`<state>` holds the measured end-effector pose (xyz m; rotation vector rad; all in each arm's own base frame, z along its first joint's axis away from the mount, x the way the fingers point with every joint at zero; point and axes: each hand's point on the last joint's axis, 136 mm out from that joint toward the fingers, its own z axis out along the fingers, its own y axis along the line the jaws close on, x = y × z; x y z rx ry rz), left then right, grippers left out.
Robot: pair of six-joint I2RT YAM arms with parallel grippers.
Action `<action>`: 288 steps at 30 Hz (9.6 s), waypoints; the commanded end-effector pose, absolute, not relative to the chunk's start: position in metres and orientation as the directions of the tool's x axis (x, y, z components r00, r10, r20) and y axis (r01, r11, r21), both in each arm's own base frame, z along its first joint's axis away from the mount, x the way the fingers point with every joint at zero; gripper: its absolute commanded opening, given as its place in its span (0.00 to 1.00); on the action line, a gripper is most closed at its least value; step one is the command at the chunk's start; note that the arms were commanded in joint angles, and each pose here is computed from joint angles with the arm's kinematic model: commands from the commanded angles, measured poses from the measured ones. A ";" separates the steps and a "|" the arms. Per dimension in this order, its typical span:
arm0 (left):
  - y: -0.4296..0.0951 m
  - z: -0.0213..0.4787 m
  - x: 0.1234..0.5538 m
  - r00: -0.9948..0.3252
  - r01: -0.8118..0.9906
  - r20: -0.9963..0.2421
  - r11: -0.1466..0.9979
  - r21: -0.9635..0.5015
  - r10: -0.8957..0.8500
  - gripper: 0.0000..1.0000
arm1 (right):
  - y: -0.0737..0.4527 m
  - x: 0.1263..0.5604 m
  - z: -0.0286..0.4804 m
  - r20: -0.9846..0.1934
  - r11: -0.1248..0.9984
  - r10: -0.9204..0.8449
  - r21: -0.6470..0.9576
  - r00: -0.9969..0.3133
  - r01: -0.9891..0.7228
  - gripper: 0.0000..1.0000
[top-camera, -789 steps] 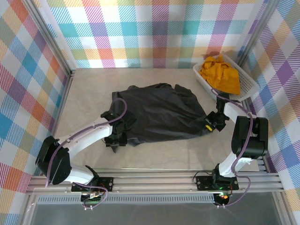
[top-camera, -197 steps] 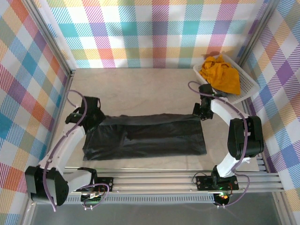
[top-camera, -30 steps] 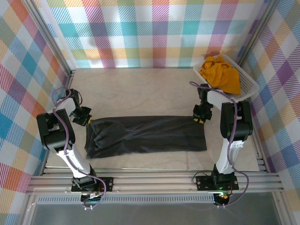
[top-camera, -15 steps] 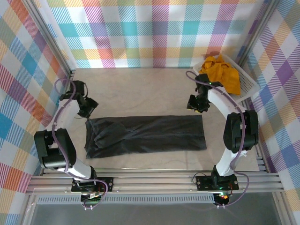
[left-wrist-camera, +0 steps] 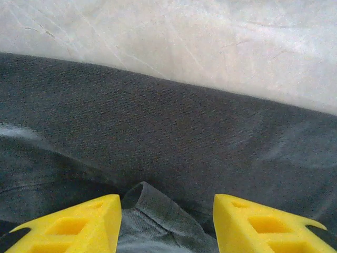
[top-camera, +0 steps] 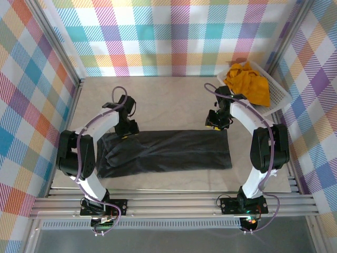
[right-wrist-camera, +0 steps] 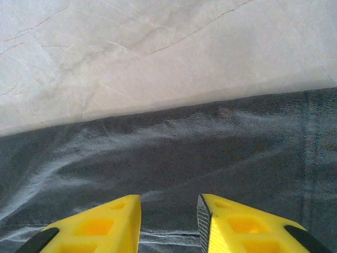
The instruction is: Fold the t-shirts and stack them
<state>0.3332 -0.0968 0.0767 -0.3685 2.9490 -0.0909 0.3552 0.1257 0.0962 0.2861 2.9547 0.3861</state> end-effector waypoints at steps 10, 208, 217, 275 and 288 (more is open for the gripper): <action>-0.057 0.065 0.333 -0.946 -0.307 -0.162 0.935 0.180 -0.280 0.46 | 0.150 0.335 0.069 0.006 0.947 0.189 0.262 -0.982 0.184 0.33; -0.170 0.047 0.249 -0.859 -0.471 -0.118 0.860 -0.196 -0.498 0.23 | 0.117 0.335 0.103 -0.079 0.899 0.331 0.329 -0.940 0.289 0.24; -0.165 0.016 0.223 -0.887 -0.458 -0.040 0.887 -0.061 -0.461 0.23 | 0.120 0.339 0.100 -0.071 0.897 0.330 0.336 -0.941 0.289 0.24; 0.064 0.050 0.407 -0.715 -0.595 -0.319 0.781 -0.188 -0.622 0.30 | 0.089 0.367 0.029 0.111 0.906 0.349 0.213 -0.930 0.366 0.33; 0.080 0.072 0.421 -0.615 -0.695 -0.322 0.687 -0.210 -0.720 0.00 | 0.084 0.363 0.023 0.122 0.916 0.345 0.173 -0.931 0.362 0.33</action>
